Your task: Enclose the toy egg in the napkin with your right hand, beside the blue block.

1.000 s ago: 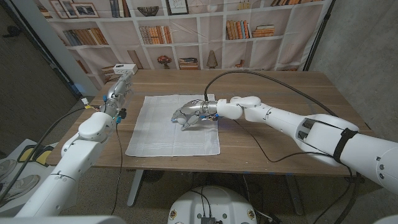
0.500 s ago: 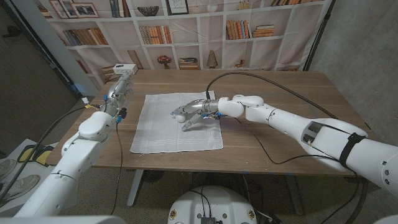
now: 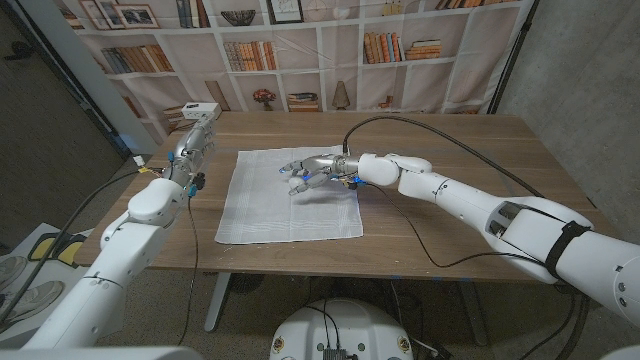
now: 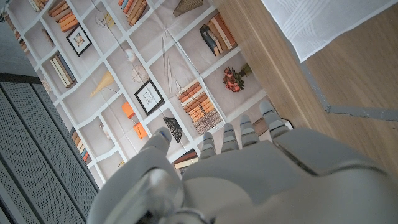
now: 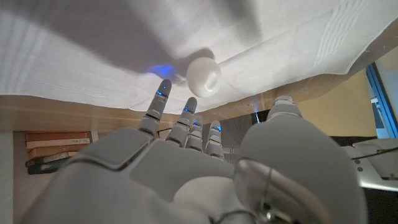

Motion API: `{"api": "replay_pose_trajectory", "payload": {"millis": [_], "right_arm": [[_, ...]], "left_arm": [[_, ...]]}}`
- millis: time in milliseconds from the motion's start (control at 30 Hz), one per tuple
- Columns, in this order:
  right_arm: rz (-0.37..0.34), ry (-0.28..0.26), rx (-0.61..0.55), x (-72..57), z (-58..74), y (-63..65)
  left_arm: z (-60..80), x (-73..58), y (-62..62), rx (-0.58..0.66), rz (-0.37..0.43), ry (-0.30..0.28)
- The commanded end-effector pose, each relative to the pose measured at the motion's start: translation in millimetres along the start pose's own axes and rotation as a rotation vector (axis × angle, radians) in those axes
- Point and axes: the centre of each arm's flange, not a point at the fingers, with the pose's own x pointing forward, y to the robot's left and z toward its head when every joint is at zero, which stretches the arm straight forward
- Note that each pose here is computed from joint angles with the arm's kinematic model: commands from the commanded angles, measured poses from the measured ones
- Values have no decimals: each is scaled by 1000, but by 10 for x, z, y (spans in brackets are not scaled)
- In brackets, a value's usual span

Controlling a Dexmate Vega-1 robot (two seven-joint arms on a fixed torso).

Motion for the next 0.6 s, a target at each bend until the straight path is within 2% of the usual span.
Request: {"api": "replay_pose_trajectory", "payload": {"millis": [33,233,467,600], "right_arm": [[-184,-24,215,-140,-133,-159],[-273,-4,220,-184,-177,-223],[-370,68,180,-210,-226,-296],[-384,93,182,-207,-261,-344]], "left_arm": [[-29,1,-45,-2,-7,14],[-88,-62,-93,-18,-4,39],[-98,-109,-144,-23,-6,49],[-111,-134,-179,-28,-6,53]]}}
